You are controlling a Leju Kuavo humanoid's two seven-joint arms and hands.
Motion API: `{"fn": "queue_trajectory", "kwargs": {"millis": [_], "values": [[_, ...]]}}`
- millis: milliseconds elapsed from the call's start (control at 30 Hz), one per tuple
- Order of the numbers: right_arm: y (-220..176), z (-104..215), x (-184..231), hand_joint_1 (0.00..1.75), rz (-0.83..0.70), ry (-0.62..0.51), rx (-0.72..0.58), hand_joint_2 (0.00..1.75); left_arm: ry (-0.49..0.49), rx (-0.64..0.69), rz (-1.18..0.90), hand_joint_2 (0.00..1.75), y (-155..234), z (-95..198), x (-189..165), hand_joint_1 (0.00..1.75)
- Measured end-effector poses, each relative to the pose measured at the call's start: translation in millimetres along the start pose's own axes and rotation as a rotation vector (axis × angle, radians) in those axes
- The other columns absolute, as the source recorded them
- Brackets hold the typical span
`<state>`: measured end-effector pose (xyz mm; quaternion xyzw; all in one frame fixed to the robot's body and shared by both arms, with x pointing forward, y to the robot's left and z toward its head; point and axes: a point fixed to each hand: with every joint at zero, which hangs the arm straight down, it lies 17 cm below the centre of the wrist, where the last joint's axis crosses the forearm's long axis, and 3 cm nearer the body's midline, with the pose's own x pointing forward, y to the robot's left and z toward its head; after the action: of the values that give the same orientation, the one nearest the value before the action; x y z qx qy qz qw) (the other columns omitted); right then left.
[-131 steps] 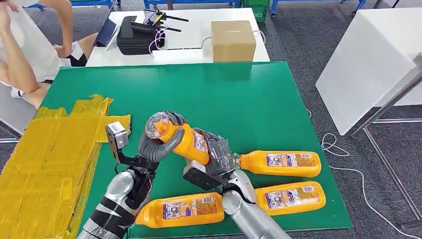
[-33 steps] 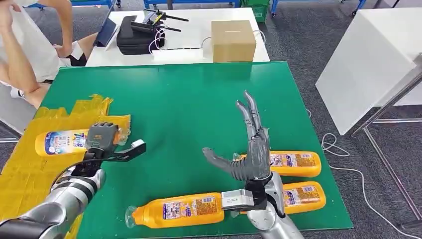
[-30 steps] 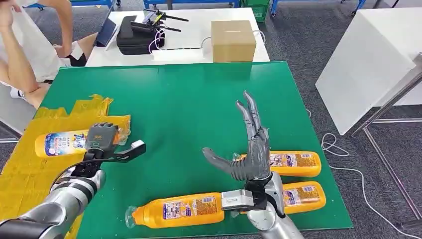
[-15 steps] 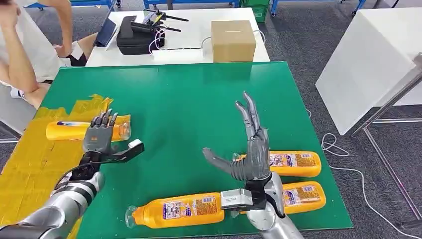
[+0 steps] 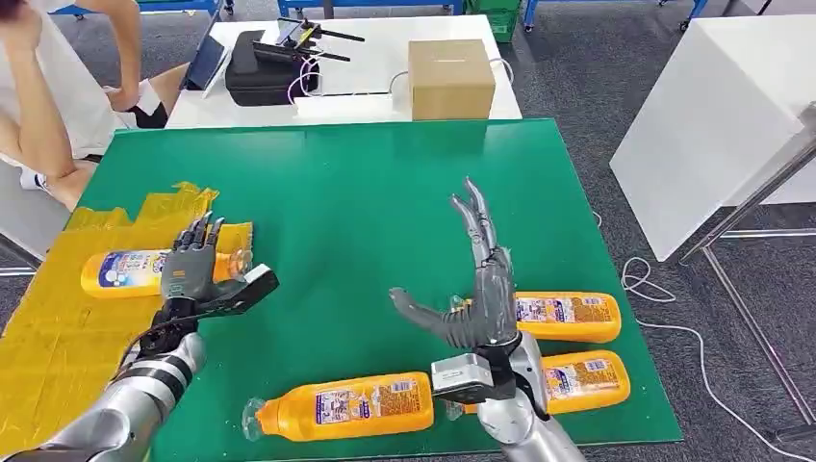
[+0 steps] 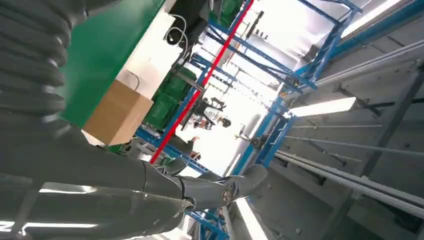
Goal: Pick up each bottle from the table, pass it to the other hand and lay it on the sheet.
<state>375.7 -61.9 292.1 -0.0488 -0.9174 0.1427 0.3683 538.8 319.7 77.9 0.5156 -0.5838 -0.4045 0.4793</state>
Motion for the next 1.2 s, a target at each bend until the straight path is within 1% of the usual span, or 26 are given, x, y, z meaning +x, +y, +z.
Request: {"fn": "queue_trajectory", "kwargs": {"millis": [167, 200, 267, 333, 400, 433, 467, 600, 667, 767, 1000, 1200], "values": [[1, 2, -1, 0.00, -0.001, 0.007, 0.002, 1.75, -0.111, 0.115, 0.121, 1.75, 31, -7, 45, 0.00], [1, 3, -2, 0.00, 0.003, 0.007, 0.005, 1.75, -0.119, 0.142, 0.152, 1.75, 39, -8, 52, 0.00], [2, 5, -3, 0.00, 0.010, 0.012, 0.009, 1.75, -0.105, 0.183, 0.251, 1.75, 53, -10, 63, 0.00], [6, 9, -4, 0.00, 0.015, 0.020, 0.023, 1.75, -0.101, 0.178, 0.422, 1.75, 59, -9, 78, 0.00], [12, 13, -6, 0.00, 0.017, 0.032, 0.053, 1.75, -0.114, 0.157, 0.642, 1.75, 64, -5, 94, 0.00], [17, 16, -8, 0.00, 0.020, 0.040, 0.082, 1.75, -0.142, 0.163, 0.794, 1.75, 77, -2, 106, 0.00], [22, 19, -9, 0.00, 0.020, 0.044, 0.107, 1.75, -0.167, 0.176, 0.872, 1.75, 87, 0, 113, 0.00], [60, 42, -16, 0.00, -0.007, 0.079, 0.291, 1.75, -0.236, 0.270, 1.031, 1.75, 131, 12, 126, 0.00], [70, 53, -19, 0.00, -0.012, 0.091, 0.332, 1.75, -0.263, 0.298, 1.054, 1.75, 146, 16, 130, 0.00], [77, 60, -21, 0.00, -0.014, 0.097, 0.364, 1.75, -0.286, 0.325, 1.073, 1.75, 159, 20, 133, 0.00], [119, 105, -30, 0.00, 0.013, 0.112, 0.584, 1.75, -0.329, 0.362, 1.262, 1.75, 187, 28, 134, 0.00], [144, 151, -69, 0.00, 0.094, 0.230, 0.744, 1.75, -0.332, 0.364, 1.362, 1.75, 196, 29, 130, 0.00]]}}
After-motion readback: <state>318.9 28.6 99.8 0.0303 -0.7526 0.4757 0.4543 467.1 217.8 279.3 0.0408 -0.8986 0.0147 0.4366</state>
